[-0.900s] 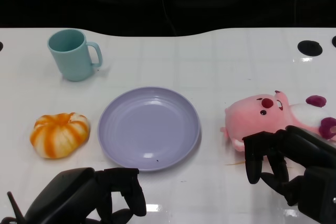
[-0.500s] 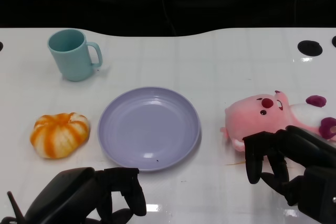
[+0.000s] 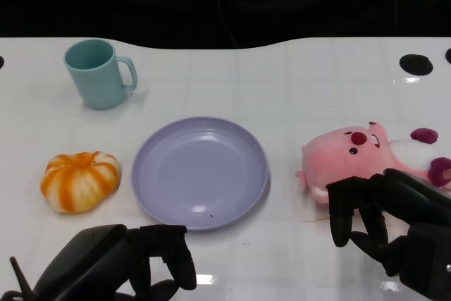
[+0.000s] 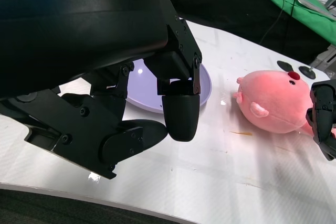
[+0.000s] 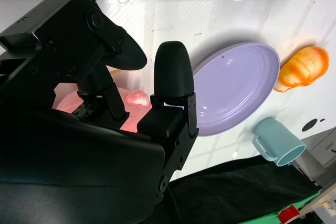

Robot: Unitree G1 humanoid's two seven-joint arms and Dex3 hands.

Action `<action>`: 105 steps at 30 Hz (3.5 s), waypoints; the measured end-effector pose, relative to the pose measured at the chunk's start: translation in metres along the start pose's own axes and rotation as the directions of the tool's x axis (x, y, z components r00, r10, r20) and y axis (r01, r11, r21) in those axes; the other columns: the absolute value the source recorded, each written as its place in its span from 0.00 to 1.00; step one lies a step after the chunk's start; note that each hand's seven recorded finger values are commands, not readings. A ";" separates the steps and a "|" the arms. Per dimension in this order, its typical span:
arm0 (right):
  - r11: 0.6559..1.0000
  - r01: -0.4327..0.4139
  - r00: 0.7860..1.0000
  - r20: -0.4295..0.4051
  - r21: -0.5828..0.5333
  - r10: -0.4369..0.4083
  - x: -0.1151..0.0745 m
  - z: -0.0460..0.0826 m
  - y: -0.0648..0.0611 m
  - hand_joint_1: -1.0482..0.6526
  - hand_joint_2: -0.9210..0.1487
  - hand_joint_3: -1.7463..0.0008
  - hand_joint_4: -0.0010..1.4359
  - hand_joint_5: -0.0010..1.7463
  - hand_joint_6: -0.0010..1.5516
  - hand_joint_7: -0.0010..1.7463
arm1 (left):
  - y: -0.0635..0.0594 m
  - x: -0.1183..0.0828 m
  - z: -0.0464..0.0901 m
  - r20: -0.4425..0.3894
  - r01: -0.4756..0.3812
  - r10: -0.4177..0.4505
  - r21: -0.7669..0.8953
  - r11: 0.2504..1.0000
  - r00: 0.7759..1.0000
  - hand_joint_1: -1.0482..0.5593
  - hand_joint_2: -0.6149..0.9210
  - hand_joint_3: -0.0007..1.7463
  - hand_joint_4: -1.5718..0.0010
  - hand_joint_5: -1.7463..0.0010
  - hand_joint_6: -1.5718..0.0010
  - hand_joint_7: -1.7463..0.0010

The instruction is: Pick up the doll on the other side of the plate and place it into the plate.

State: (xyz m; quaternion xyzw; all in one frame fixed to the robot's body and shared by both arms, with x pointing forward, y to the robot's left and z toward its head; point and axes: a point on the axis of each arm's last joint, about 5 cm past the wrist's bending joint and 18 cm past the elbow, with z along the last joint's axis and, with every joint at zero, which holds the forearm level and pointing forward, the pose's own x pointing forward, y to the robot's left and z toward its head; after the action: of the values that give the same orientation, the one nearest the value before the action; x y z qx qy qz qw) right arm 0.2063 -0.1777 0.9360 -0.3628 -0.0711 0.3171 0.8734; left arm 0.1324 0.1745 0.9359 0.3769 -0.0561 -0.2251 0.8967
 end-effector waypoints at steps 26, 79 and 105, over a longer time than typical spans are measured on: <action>0.986 0.168 0.978 0.126 -0.014 -0.165 0.001 0.001 -0.002 0.39 0.02 0.94 0.14 0.35 0.29 0.04 | 0.000 0.000 -0.001 0.006 0.004 -0.004 0.005 1.000 1.000 0.53 0.84 0.47 0.56 0.13 0.55 0.31; 0.848 -0.104 0.952 -0.298 -0.520 -0.066 0.051 0.001 -0.035 0.12 0.00 0.96 0.07 0.05 0.09 0.01 | -0.003 0.002 0.002 -0.003 0.011 -0.011 0.026 1.000 1.000 0.52 0.84 0.46 0.55 0.14 0.53 0.33; 0.924 0.082 0.945 -0.266 -0.374 -0.191 0.102 -0.031 -0.012 0.51 0.02 0.93 0.62 0.72 0.81 0.09 | -0.002 0.001 0.006 -0.007 0.004 -0.004 0.028 1.000 1.000 0.52 0.84 0.45 0.56 0.13 0.54 0.32</action>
State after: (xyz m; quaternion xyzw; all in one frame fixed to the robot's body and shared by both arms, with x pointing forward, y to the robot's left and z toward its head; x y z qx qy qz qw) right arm 0.3041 -0.1407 0.9106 -0.5533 -0.0207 0.1782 0.8134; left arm 0.1305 0.1686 0.9385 0.3901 -0.0554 -0.2249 0.8911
